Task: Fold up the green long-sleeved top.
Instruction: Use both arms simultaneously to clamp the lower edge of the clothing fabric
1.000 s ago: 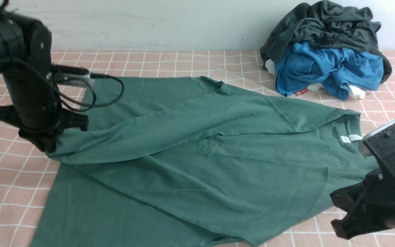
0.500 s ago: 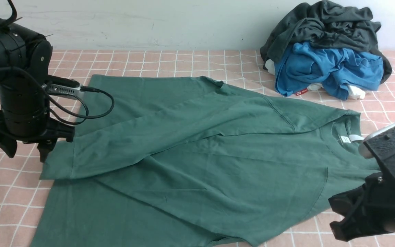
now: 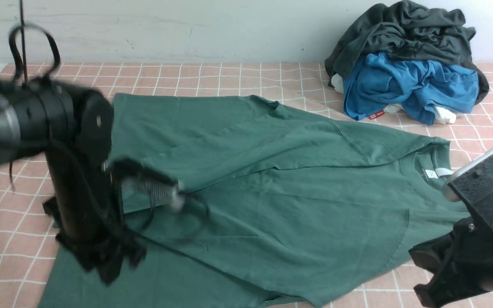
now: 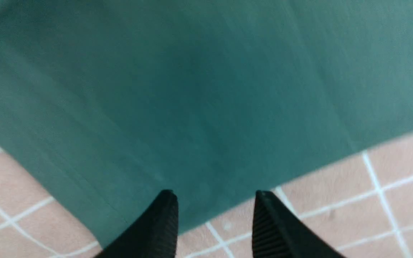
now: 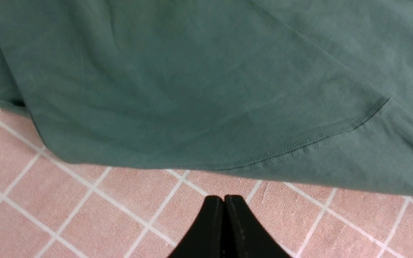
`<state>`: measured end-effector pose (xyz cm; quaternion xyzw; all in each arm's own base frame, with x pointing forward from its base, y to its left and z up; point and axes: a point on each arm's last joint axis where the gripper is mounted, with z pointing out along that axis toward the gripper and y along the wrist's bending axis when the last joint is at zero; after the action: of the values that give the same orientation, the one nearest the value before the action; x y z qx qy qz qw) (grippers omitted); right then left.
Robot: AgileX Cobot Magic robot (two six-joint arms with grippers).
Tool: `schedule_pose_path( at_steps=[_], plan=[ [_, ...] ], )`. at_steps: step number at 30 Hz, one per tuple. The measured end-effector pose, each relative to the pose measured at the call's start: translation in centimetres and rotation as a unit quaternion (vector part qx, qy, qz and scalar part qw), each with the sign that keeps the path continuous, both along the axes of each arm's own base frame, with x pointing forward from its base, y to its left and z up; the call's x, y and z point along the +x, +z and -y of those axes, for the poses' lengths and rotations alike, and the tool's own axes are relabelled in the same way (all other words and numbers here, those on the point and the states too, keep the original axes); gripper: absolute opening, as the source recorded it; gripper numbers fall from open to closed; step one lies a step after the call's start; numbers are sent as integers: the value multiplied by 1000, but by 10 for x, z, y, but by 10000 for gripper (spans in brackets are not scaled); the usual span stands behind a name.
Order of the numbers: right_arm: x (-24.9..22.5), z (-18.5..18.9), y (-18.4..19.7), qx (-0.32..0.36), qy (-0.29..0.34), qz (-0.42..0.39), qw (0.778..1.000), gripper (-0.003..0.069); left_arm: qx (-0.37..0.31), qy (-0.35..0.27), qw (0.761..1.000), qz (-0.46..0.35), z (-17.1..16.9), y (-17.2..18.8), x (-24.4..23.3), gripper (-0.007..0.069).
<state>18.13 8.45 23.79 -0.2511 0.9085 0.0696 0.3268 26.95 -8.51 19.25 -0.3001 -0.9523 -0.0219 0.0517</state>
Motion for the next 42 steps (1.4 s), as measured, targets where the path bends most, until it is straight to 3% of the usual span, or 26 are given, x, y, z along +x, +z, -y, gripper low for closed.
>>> schedule_pose_path(
  at_steps=[7, 11, 17, 21, 25, 34, 38, 42],
  plan=[
    [-1, -1, 0, 2, 5, -5, 1000, -10, 39, -181, 982, 44, -24, -43, -53, 464],
    [-1, -1, 0, 6, 3, -7, 1000, -10, 43, -224, 970, 83, -28, -47, -61, 450],
    [-2, -2, 0, 12, 1, -10, 1000, -10, 43, -173, 976, 125, -28, -46, -61, 260],
    [-2, -2, 0, 12, 1, -10, 1000, -10, 36, -140, 979, 143, -29, -43, -64, 205],
    [-2, -2, 0, 12, 1, -10, 1000, -10, 38, -135, 976, 168, -31, -32, -67, 224],
    [-1, -2, 0, 14, 0, -8, 1000, -10, 46, -146, 973, 174, -33, -30, -67, 381],
    [-1, -2, 0, 14, 0, -8, 1000, -10, 52, -153, 975, 152, -33, -41, -65, 381],
    [-2, -2, 0, 13, 1, -9, 1000, -10, 57, -163, 973, 155, -32, -44, -62, 322]
  ],
)
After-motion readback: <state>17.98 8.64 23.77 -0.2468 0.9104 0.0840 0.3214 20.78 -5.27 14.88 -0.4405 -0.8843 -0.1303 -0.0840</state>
